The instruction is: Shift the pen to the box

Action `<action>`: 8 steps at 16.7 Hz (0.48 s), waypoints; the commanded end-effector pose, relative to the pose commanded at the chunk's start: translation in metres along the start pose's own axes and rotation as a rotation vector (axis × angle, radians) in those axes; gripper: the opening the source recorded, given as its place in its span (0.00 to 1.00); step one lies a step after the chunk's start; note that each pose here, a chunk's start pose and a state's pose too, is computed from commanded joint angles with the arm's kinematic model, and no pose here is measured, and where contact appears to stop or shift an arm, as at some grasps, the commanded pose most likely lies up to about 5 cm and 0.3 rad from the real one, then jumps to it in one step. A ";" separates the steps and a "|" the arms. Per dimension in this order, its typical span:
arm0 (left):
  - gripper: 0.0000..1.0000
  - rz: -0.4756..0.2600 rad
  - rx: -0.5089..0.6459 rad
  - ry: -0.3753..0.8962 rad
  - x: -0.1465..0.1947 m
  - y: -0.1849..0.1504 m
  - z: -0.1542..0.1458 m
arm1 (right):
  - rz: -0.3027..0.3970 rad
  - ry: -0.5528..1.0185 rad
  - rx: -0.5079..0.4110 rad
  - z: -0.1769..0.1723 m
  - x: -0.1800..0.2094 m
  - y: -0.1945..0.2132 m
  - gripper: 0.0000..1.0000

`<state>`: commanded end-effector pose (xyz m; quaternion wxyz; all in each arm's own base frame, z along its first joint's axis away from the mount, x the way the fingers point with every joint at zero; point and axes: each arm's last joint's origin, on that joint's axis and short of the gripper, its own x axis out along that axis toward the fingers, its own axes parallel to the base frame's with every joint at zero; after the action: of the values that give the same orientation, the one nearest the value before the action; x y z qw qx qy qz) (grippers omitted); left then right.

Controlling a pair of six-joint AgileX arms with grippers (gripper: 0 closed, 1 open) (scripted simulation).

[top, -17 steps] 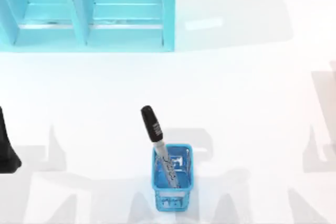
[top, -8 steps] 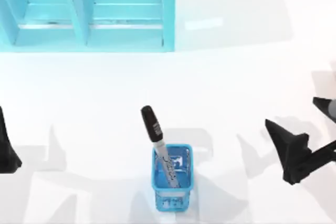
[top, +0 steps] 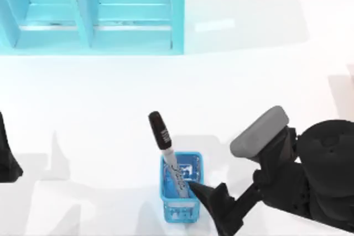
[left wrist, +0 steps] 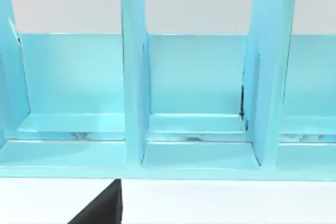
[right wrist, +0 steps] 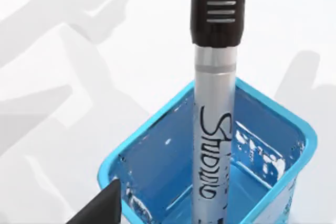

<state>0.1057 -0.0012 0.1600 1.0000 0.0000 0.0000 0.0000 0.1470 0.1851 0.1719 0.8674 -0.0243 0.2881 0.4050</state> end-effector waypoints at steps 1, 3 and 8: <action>1.00 0.000 0.000 0.000 0.000 0.000 0.000 | 0.012 0.015 -0.005 -0.001 0.003 0.004 1.00; 1.00 0.000 0.000 0.000 0.000 0.000 0.000 | 0.018 0.023 -0.007 -0.002 0.005 0.005 1.00; 1.00 0.000 0.000 0.000 0.000 0.000 0.000 | 0.017 0.022 -0.007 -0.002 0.007 0.005 1.00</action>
<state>0.1057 -0.0012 0.1600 1.0000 0.0000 0.0000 0.0000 0.1460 0.1928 0.1675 0.8607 -0.0292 0.2966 0.4129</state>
